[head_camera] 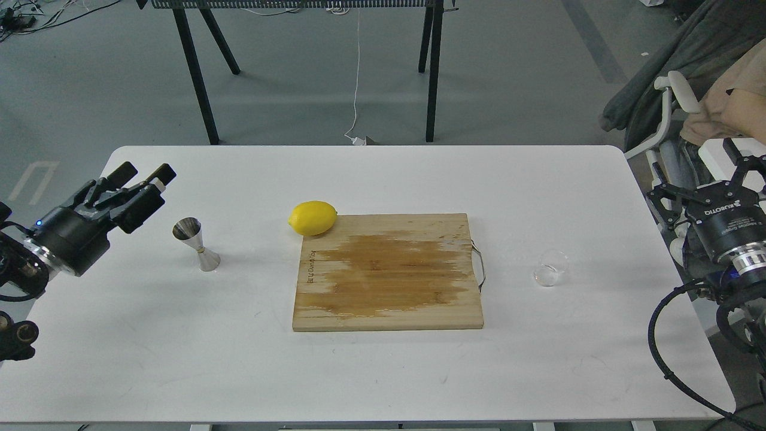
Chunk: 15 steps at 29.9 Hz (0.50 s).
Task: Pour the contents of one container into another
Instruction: 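Reach the left gripper to the steel jigger and close around it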
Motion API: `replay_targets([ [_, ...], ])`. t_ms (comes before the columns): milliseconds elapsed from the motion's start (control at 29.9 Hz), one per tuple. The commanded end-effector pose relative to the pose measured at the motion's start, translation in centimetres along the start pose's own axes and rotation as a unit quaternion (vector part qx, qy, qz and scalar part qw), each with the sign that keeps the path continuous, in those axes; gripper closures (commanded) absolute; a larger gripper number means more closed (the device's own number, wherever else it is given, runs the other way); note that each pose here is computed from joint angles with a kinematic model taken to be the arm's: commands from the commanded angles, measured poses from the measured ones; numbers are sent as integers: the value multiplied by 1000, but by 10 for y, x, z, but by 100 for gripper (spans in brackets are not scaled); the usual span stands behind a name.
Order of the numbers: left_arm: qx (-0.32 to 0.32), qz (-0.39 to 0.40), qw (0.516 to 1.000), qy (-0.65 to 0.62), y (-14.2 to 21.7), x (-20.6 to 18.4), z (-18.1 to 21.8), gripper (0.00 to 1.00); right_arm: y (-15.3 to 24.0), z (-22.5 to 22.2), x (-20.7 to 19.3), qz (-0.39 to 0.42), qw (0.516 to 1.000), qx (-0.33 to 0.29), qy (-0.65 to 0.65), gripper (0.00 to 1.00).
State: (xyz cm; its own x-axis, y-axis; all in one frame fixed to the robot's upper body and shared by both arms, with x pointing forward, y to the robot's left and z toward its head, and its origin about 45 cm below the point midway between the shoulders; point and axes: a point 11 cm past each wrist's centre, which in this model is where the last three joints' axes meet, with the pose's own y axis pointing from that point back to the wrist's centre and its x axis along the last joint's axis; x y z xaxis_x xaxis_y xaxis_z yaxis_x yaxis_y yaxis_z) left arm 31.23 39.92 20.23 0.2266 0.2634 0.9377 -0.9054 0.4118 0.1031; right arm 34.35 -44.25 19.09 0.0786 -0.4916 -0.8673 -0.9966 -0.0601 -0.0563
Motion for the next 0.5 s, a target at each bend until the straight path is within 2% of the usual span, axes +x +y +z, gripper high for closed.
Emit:
replay_targets([
  [0,4,-23,999,-25,0,-22,-8,1,0,0,0,0,1000,0,0,1],
  [268,49,-49,996,-55,13,-40,-41,1,4,1,4,5,1000,0,0,1],
  [468,63,-75,995,-35,30,-71,-41,1,5,1,5,7,1000,0,-1,1],
])
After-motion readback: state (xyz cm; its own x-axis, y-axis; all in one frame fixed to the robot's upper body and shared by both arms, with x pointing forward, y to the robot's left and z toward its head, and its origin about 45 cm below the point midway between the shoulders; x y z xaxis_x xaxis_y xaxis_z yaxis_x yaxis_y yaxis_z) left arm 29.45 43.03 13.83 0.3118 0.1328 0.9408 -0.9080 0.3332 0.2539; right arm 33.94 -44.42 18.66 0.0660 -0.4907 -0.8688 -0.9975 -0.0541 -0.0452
